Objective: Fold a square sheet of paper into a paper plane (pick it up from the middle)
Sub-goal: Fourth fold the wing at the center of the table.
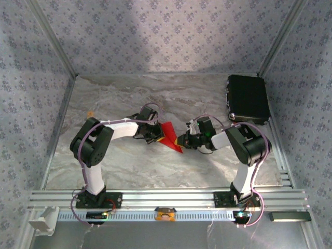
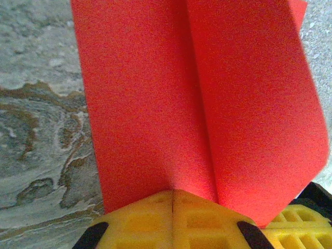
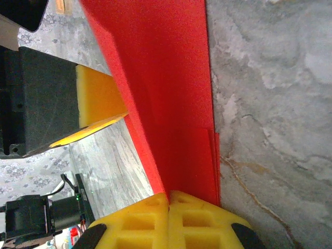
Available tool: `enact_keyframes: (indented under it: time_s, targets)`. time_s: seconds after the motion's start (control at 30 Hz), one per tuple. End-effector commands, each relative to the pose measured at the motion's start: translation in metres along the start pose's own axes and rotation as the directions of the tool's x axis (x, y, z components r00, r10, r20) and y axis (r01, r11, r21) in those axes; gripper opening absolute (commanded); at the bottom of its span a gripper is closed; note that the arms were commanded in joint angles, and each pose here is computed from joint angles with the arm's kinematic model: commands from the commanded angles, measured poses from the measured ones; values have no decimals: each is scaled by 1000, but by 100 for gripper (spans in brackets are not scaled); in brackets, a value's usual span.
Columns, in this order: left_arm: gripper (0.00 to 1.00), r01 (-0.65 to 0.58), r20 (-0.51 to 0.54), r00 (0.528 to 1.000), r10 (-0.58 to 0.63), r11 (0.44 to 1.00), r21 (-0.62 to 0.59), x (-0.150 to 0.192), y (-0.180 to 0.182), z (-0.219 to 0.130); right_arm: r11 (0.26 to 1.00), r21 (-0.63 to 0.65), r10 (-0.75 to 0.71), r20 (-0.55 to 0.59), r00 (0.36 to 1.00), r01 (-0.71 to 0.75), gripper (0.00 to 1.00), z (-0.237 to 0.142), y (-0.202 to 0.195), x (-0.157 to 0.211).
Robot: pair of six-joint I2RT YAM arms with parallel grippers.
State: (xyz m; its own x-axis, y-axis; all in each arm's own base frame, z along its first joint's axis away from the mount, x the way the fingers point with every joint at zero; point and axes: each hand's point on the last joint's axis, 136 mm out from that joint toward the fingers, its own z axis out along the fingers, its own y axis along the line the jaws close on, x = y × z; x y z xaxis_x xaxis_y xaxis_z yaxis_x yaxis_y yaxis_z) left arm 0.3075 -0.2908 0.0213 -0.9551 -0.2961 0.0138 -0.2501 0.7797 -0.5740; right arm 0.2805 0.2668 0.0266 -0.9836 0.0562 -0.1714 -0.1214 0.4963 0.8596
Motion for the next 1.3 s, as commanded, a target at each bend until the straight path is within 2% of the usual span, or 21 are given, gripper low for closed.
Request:
enact_keyframes:
  time_s: [0.0, 0.37, 0.63, 0.8, 1.27]
  targets:
    - [7, -14, 11, 1000, 14, 999, -47, -3, 8, -3, 999, 13, 48, -22, 999, -47, 0, 4, -7, 0]
    - [13, -104, 86, 992, 96, 991, 87, -15, -41, -31, 992, 11, 130, -42, 991, -129, 0, 7, -12, 3]
    - [7, -128, 100, 989, 109, 970, 206, -15, -65, -29, 987, 13, 163, -48, 986, -162, 0, 7, -14, 2]
    - [0, -98, 79, 994, 81, 965, 243, -15, -67, -16, 983, 17, 183, -43, 982, -183, 0, 5, -18, 1]
    - [1, -40, 62, 998, 26, 970, 240, -15, -50, 6, 974, 11, 226, -40, 973, -226, 0, 5, -21, 0]
